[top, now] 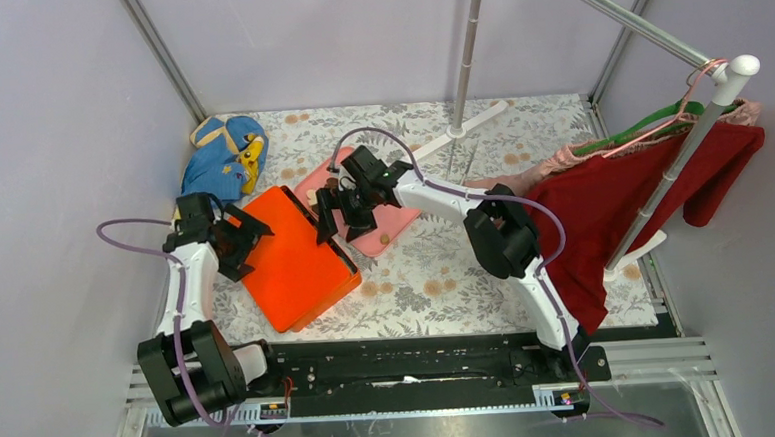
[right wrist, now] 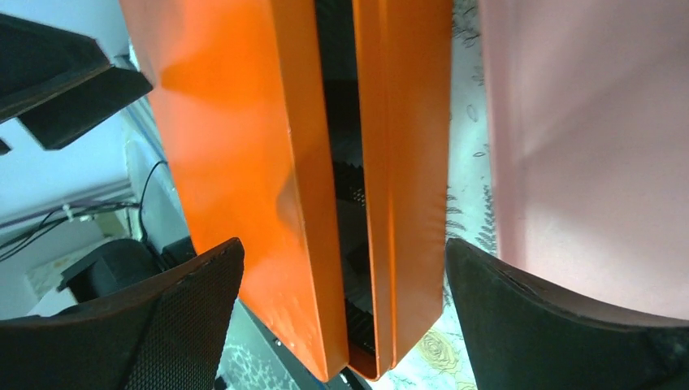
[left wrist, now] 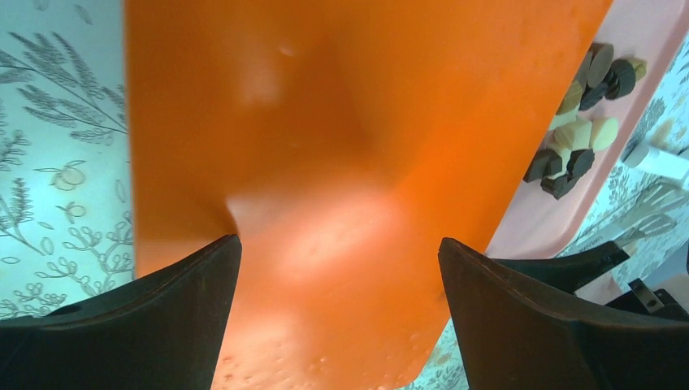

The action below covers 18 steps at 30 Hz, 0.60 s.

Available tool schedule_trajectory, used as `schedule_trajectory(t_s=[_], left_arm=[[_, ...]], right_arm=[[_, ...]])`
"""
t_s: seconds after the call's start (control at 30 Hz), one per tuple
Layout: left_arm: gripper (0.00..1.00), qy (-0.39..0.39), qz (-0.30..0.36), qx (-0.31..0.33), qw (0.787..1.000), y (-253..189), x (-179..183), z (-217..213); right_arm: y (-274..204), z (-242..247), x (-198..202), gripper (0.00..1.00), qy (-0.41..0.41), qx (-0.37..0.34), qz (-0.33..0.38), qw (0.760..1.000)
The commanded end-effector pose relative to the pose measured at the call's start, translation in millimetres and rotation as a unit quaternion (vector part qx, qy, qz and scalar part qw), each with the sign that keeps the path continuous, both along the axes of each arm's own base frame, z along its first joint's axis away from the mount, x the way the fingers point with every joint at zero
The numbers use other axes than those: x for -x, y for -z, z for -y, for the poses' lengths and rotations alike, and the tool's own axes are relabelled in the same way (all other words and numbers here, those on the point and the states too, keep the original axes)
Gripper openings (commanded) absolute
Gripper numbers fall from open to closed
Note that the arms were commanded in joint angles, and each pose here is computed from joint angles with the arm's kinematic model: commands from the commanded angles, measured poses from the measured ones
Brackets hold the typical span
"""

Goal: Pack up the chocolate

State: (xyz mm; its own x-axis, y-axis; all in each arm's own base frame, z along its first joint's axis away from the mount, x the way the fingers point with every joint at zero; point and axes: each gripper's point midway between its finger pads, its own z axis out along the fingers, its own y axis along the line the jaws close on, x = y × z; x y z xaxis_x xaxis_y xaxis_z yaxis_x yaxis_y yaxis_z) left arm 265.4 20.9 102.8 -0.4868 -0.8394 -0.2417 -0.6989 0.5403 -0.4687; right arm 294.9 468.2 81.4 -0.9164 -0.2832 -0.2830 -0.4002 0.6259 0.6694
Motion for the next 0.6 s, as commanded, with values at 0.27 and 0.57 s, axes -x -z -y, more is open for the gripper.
schedule_trajectory(t_s=[0.27,0.57], left_arm=[[0.99,0.038,0.035,-0.001,0.999,-15,-31,21],[0.99,0.007,0.012,-0.089,0.996,-27,-21,-11]], right_arm=[[-11,-11,25,1.00,-0.059,-0.074,-0.053,0.994],[12,-3,21,0.95,-0.042,-0.033,-0.053,0.997]])
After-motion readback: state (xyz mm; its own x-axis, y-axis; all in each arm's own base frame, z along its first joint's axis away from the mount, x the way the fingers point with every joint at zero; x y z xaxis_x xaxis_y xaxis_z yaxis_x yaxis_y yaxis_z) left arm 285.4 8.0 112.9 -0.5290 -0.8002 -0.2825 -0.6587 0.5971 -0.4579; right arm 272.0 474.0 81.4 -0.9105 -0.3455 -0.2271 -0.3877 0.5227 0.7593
